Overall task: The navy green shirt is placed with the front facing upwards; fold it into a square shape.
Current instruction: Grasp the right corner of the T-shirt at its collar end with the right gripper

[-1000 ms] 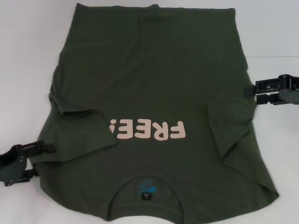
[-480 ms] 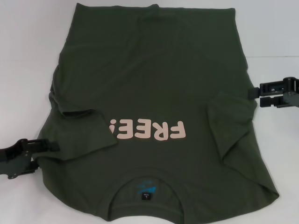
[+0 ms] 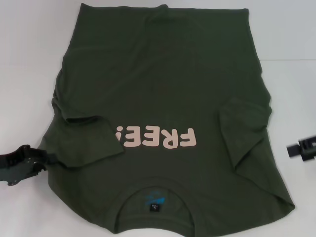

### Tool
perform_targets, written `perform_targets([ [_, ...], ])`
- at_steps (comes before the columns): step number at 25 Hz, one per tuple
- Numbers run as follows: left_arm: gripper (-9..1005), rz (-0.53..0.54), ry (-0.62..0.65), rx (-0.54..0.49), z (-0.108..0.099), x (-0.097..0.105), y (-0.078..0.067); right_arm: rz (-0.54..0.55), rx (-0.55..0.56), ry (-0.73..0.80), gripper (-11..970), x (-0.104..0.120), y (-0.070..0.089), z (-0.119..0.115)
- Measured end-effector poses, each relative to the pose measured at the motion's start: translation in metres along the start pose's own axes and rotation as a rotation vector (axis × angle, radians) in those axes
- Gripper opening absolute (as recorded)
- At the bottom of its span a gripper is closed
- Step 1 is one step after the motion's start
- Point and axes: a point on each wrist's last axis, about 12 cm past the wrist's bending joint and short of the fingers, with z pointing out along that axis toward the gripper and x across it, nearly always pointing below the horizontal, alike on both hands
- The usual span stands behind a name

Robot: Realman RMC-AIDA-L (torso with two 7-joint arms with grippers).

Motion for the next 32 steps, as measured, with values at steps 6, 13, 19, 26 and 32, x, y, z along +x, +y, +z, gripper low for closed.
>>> perform_targets([
  [6,120,0.017,-0.008,0.004,0.0,-0.004,-0.003,-0.041,0.018,0.083,710,0.019,-0.008,0.005],
  [13,56,0.031,-0.011,0.024,0.003,-0.008,-0.01,-0.037,0.014,0.114,710,0.027,-0.008,0.021],
  [19,55,0.031,-0.022,0.035,0.003,-0.01,-0.012,-0.025,0.041,0.155,710,0.031,-0.009,0.03],
  [26,56,0.03,-0.036,0.042,0.002,-0.012,-0.013,-0.021,0.057,0.161,710,0.031,-0.009,0.036],
  [32,55,0.029,-0.041,0.046,0.002,-0.013,-0.013,-0.029,0.082,0.169,710,0.03,-0.008,0.045],
])
